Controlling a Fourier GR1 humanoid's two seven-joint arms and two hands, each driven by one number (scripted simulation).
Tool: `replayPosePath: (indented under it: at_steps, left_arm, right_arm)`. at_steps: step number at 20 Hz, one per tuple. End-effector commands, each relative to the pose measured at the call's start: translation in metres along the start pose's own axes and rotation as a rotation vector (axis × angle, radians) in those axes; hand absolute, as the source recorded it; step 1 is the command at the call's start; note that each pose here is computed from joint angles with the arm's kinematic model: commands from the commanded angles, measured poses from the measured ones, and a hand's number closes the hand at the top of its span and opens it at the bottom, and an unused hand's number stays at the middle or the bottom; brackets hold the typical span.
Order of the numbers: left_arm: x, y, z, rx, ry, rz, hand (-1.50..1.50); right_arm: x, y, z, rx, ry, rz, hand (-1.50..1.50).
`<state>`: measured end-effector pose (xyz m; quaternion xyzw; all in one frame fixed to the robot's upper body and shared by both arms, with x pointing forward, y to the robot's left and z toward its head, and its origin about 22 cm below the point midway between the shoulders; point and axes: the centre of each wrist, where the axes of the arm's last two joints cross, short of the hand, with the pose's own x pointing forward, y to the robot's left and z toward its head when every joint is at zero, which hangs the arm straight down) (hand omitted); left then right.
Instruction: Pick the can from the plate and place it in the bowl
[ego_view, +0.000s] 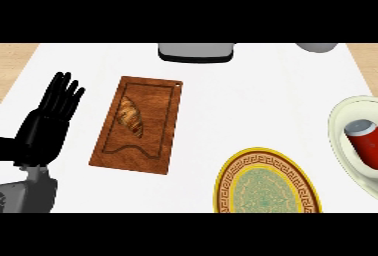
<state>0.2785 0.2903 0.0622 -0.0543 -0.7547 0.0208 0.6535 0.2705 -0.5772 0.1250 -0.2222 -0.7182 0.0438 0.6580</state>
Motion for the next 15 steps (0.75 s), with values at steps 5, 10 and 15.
replayPosePath:
  at_steps: [5,10,15]
  left_arm:
    - [-0.010,0.003,0.009,0.019,0.013,0.010,0.00]
    - [-0.005,-0.005,0.000,0.013,-0.004,0.001,0.00]
    - [-0.002,-0.001,0.005,0.033,-0.007,-0.005,0.00]
  right_arm:
    - [0.010,-0.077,0.061,-0.039,0.039,-0.040,-1.50]
    - [0.004,-0.079,0.068,-0.036,0.050,-0.035,-1.50]
    - [-0.003,-0.090,0.090,0.022,0.087,-0.027,-1.50]
